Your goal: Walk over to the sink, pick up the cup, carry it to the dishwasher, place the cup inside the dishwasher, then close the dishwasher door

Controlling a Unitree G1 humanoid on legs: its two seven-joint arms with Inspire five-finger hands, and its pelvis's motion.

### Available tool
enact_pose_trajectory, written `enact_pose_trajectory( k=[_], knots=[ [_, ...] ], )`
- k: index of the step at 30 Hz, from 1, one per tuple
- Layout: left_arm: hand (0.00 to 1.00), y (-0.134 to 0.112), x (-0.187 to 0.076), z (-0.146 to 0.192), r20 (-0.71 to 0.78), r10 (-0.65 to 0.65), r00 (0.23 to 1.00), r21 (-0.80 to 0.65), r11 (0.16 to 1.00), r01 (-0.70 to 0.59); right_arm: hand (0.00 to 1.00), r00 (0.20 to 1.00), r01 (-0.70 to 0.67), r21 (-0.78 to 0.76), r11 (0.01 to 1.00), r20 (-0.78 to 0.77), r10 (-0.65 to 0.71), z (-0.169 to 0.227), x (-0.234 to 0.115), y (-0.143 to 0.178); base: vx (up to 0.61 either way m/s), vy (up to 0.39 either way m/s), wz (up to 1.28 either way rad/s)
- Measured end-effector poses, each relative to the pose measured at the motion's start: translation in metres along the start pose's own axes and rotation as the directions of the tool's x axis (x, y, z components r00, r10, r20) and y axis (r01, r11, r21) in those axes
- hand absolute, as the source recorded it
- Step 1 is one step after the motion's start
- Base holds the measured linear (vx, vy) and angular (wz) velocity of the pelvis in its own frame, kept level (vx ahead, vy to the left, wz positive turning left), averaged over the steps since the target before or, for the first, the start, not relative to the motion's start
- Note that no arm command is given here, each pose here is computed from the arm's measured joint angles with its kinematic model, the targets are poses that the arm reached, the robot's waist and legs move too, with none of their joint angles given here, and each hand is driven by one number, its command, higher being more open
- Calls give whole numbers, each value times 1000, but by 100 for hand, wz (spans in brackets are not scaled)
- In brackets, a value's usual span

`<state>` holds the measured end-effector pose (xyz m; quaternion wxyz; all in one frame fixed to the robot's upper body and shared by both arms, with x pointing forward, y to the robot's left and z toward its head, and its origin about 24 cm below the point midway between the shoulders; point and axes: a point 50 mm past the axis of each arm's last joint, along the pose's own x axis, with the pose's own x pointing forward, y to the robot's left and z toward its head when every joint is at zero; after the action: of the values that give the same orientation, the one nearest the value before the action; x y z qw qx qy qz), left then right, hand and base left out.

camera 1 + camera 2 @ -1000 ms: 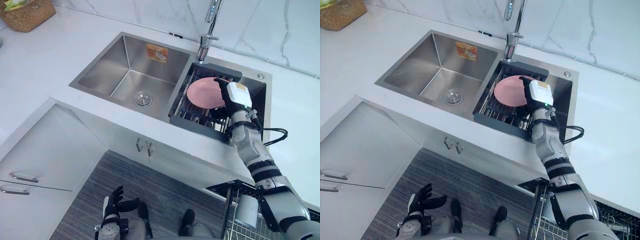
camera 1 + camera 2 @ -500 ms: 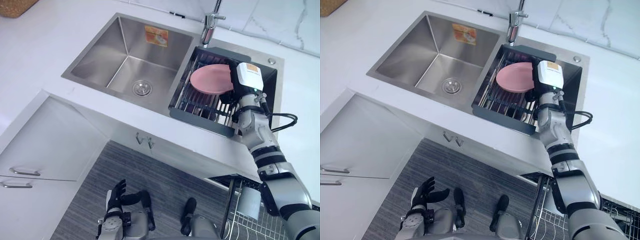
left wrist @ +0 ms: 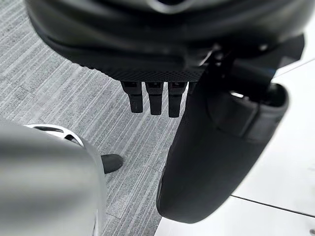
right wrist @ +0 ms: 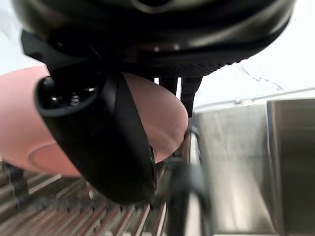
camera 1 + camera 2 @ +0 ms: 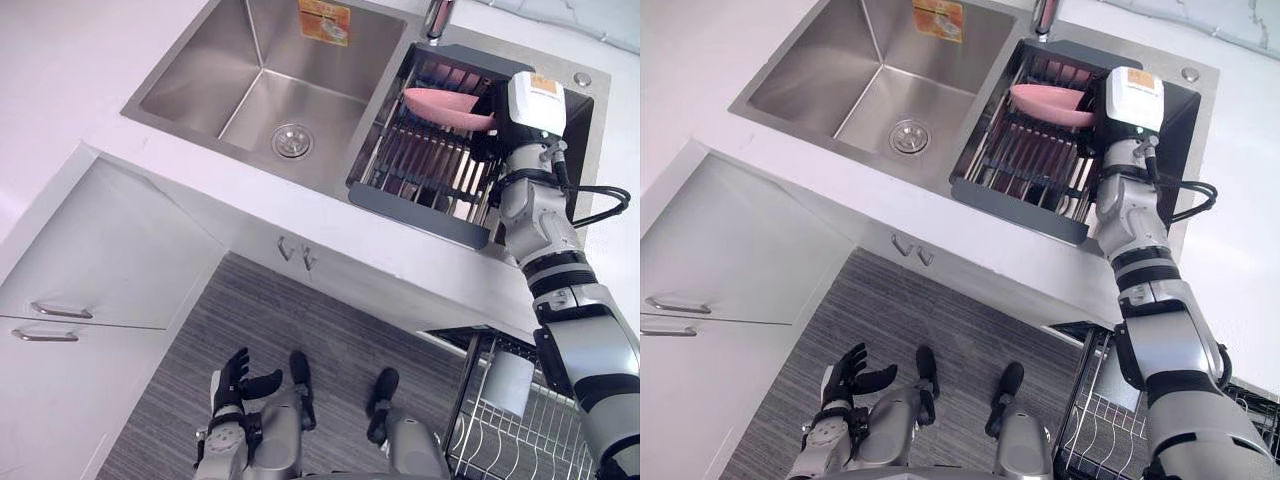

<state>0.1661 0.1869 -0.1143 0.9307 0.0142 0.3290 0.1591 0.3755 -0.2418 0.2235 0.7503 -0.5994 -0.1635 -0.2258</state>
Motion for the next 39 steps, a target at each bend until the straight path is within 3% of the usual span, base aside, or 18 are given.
enact_pose_trajectory(
  k=[8, 15, 19, 25, 29, 32, 39],
  knots=[
    [90, 3, 0, 0, 1, 4, 1000, 11, 1000, -4, 30, 979, 168, 210, 963, 82, -188, 10, -52, -19, 79, 8, -13],
    [90, 11, -3, -19, -76, -3, 997, 77, 997, 9, 30, 961, 271, 321, 907, -30, -276, -13, -116, -32, 14, 15, -38],
    [90, 16, -5, -28, -111, 6, 994, 106, 994, 6, 30, 964, 265, 305, 915, -74, -254, -25, -141, -31, 2, 39, -84],
    [90, 18, -8, -34, -131, 16, 991, 98, 995, -3, 30, 956, 201, 254, 946, -264, -132, -55, -191, -14, -37, 102, -95],
    [90, 16, -9, -35, -135, 16, 991, 84, 996, -5, 30, 905, 129, 201, 971, -423, -33, -83, -221, 2, -77, 117, -67],
    [90, 16, -12, -40, -150, 16, 989, 82, 997, -3, 30, 873, 128, 163, 978, -486, -33, -98, -231, 1, -40, 117, -32],
    [90, 9, -9, -32, -123, 4, 992, 66, 998, 4, 30, 785, 50, 221, 974, -611, 99, -122, -255, 27, 10, 61, -10]
  ],
)
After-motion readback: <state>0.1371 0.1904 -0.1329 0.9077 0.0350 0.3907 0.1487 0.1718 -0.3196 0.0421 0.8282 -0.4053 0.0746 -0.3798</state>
